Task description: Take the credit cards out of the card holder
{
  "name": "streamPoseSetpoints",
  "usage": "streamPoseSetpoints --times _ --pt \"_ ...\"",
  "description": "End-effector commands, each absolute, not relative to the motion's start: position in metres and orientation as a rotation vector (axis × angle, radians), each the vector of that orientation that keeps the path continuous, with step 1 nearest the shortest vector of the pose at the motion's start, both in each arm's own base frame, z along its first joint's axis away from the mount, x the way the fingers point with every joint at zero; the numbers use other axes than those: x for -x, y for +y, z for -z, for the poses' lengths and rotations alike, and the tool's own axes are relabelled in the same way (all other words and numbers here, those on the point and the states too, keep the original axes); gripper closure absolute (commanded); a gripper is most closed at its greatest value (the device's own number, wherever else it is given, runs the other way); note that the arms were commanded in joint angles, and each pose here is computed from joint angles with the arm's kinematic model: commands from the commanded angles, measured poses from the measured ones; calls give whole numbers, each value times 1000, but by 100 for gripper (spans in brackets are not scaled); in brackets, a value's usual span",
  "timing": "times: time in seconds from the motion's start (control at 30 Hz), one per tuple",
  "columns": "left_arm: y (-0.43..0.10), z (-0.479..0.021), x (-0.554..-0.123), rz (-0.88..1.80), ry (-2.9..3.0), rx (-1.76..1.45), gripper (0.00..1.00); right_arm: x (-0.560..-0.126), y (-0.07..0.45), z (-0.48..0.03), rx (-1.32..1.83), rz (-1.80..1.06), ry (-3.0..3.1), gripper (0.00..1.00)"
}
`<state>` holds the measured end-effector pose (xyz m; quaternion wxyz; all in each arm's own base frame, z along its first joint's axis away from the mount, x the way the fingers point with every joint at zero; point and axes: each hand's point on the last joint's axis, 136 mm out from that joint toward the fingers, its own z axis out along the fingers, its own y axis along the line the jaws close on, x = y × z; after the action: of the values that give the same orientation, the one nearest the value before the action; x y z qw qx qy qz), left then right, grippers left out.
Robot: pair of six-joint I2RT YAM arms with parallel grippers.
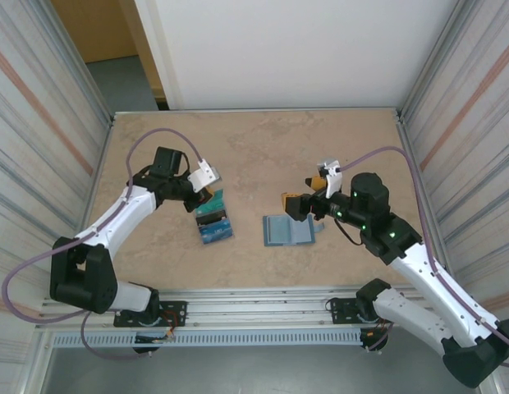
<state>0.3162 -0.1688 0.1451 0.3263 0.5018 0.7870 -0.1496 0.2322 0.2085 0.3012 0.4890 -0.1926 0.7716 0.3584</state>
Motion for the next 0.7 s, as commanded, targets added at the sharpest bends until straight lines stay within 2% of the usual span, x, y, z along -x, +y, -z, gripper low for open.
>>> streamPoseSetpoints --times 0.0,0.67 --pt "-165 -139 -317 382 2079 -1339 100 -235 200 -297 410 -852 1898 1" --pt "-157 -100 -316 405 2218 -1377 100 -239 204 -295 412 -878 1905 1"
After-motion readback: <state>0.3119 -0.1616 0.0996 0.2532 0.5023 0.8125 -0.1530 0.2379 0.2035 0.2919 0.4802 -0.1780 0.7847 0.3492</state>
